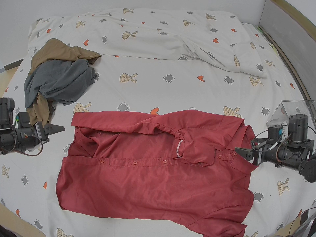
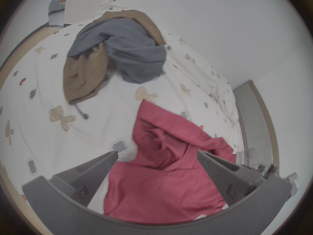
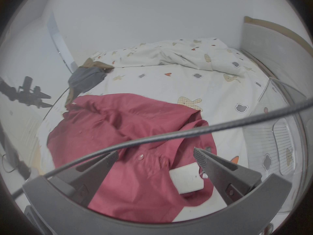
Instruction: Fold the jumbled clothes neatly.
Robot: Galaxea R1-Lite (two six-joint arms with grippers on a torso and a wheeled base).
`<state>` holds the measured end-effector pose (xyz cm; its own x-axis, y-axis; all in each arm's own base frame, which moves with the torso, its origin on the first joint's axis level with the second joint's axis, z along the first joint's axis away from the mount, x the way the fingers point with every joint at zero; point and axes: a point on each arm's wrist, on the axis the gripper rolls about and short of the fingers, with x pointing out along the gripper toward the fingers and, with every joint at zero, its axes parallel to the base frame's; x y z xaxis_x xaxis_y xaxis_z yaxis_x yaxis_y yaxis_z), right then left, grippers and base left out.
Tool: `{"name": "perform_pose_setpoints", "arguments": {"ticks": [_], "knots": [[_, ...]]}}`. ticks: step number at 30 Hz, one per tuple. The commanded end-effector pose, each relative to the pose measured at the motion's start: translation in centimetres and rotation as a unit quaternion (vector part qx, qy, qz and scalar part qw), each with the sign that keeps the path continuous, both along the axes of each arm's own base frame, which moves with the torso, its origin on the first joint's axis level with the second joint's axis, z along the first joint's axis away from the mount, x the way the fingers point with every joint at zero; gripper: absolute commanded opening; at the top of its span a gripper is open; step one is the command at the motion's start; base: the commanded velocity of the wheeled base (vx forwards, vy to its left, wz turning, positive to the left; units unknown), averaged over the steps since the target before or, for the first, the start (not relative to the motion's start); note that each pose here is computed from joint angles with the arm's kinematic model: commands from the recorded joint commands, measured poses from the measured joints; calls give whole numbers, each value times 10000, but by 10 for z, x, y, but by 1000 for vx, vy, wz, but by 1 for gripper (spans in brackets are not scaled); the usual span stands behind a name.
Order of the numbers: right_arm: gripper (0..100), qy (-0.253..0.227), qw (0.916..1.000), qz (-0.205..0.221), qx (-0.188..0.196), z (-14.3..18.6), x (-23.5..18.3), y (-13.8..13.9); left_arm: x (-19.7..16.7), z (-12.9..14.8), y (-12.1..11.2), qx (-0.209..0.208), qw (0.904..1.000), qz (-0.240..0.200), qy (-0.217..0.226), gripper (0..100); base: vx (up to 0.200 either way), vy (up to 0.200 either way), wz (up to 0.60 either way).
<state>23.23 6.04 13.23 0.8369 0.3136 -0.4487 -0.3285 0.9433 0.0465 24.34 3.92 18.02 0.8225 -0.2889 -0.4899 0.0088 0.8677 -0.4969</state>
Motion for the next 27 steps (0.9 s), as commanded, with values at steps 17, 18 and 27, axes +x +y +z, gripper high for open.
{"name": "perform_pose_setpoints", "arguments": {"ticks": [17,18,27], "knots": [[100,1436,9730,-558,1717,-11,74,74,34,33,-35,-674,9969,-383,123,100,0,0,0],[100,1490,9722,-578,1709,-14,78,75,34,32,-35,-669,9969,-386,128,100,0,0,0],[100,1951,9610,-732,1816,-21,80,86,34,32,-35,-670,9969,-393,144,100,0,0,0]]}}
